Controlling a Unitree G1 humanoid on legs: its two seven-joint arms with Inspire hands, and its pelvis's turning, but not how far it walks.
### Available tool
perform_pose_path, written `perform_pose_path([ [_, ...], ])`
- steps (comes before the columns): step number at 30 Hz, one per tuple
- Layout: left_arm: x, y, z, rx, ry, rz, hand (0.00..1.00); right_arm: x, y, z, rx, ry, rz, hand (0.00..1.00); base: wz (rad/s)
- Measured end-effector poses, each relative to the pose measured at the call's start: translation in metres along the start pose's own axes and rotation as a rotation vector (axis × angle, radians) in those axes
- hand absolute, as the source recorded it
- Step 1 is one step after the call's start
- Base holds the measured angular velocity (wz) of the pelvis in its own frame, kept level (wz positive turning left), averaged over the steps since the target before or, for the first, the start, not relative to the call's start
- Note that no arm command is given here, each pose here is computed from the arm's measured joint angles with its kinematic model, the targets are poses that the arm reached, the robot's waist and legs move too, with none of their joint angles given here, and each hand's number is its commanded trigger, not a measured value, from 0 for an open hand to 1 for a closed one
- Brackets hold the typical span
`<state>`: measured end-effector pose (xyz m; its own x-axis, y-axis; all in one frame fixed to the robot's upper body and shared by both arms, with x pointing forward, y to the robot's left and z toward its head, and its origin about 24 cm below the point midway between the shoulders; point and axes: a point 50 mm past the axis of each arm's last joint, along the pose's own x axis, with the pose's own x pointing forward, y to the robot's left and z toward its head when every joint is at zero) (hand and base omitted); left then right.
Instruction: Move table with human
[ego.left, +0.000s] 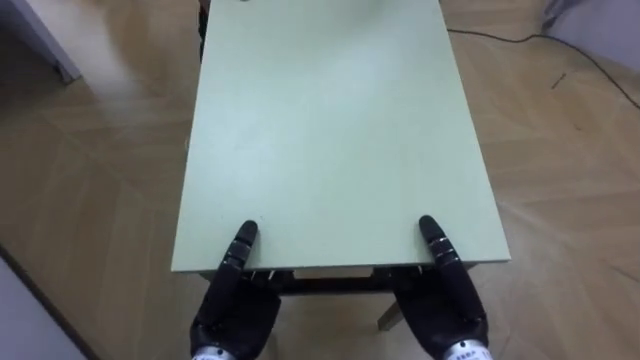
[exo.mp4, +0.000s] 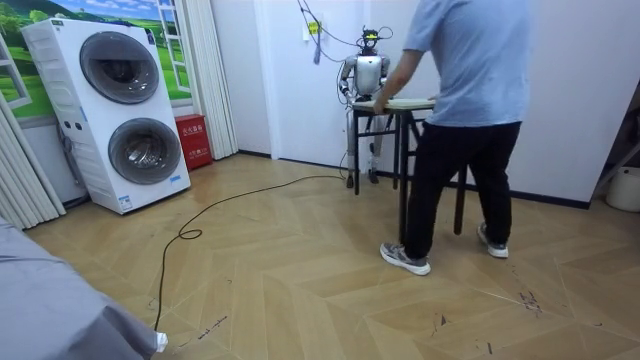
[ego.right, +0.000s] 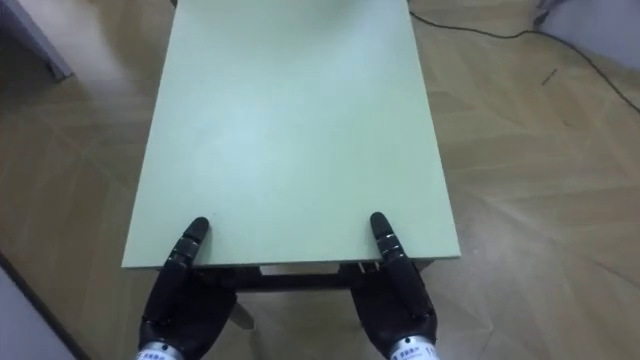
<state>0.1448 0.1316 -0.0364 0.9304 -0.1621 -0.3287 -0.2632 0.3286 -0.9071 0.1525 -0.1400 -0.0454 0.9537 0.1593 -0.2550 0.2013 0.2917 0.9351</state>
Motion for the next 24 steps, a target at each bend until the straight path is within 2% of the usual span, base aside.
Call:
perform_pose_path([
  [6,-0.0008,-0.0017,0.0066,0.024,-0.012,-0.014,1.00,-0.0007,0.0002,-0.0050,0.029,0.002,0.006,1.00,0.66],
  [13,0.0013,-0.0036,0.0059,0.043,-0.005,-0.032,1.00,-0.0049,-0.0050,-0.0022,0.036,-0.001,0.007,1.00,0.94],
  [24,-0.0003,-0.0018,0.0038,0.058,-0.001,-0.021,1.00,-0.0059,-0.0084,0.0007,0.031,-0.002,-0.010,1.00,0.59],
])
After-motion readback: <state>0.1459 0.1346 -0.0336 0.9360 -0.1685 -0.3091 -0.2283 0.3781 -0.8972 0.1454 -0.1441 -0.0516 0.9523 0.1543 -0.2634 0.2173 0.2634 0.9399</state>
